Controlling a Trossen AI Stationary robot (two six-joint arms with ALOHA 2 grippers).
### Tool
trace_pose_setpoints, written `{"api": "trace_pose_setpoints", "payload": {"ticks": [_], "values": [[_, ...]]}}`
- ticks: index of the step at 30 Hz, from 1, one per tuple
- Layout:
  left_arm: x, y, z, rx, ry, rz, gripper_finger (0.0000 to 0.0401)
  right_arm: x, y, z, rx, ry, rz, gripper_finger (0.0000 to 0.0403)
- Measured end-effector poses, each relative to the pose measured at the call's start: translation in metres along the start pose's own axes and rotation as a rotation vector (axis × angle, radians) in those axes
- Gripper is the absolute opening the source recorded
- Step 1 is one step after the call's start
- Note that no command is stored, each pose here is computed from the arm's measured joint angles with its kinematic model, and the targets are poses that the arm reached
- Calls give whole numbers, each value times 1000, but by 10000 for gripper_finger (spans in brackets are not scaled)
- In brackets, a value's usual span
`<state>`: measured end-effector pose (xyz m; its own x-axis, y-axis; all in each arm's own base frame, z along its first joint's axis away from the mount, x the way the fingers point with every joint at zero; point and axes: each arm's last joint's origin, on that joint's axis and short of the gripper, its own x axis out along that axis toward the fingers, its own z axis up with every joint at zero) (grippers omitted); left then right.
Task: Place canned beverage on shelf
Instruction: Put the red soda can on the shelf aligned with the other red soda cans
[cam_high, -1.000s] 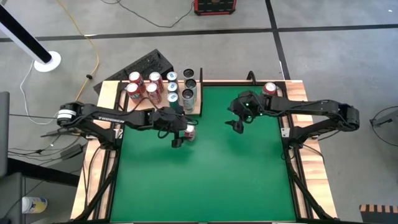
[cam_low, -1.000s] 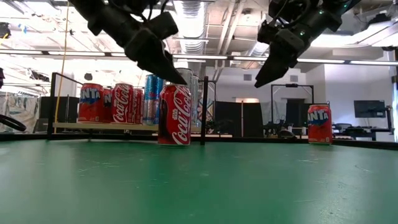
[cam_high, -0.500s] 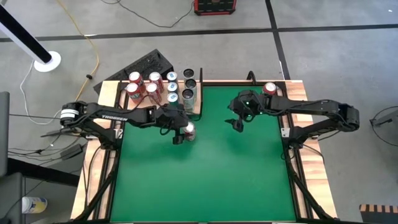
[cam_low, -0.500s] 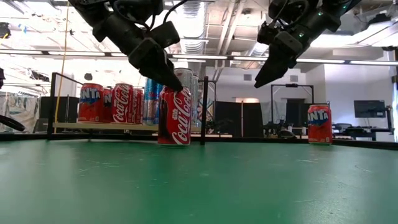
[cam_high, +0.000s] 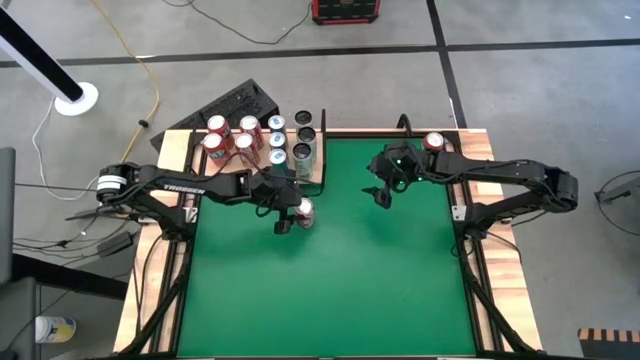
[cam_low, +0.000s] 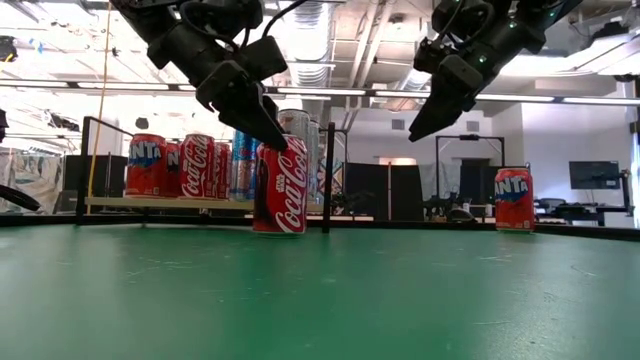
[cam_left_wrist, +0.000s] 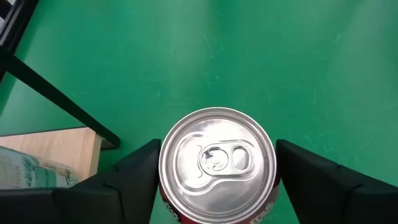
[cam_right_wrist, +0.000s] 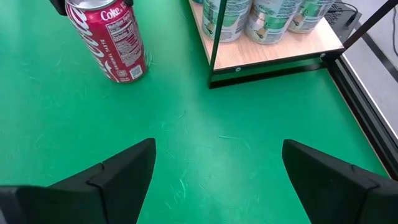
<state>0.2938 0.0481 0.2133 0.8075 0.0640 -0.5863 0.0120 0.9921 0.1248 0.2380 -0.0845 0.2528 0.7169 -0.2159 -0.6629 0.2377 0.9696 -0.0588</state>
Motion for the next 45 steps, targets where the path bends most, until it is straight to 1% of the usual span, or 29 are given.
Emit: {"api": "trace_pose_setpoints", "payload": {"ticks": [2, 6, 9, 11, 16, 19, 22, 27, 30, 37, 40, 45], "values": [[0, 0, 0, 7, -2, -1, 264, 0, 0, 1, 0, -5, -1, 372], [-7, 0, 3, 21, -5, -14, 263, 0, 0, 1, 1, -7, -1, 372], [-22, 0, 13, 22, -17, -17, 264, 0, 0, 1, 7, -8, -1, 372], [-37, 1, 22, 24, -42, -9, 264, 0, 0, 1, 8, -8, -1, 372], [-73, 1, 26, 19, -59, 40, 263, 0, 0, 2, 8, -19, -2, 372], [-98, 2, 27, 13, -80, 96, 263, 0, 0, 3, 7, -28, -3, 372], [-118, 4, 20, -3, -32, 146, 263, 0, 0, 3, 7, -33, -3, 372], [-140, 12, 9, -40, 18, 219, 263, 0, 0, 3, 7, -35, -3, 372], [-143, 18, -1, -55, 48, 244, 263, 0, 0, 3, 7, -35, -3, 372], [-139, 36, -26, -63, 128, 318, 263, 0, 0, 3, 8, -35, -3, 372], [-138, 46, -34, -76, 128, 356, 263, 0, 0, 3, 8, -35, -3, 372], [-141, 59, -44, -129, 153, 400, 263, 0, 0, 3, 10, -35, -3, 372]]}}
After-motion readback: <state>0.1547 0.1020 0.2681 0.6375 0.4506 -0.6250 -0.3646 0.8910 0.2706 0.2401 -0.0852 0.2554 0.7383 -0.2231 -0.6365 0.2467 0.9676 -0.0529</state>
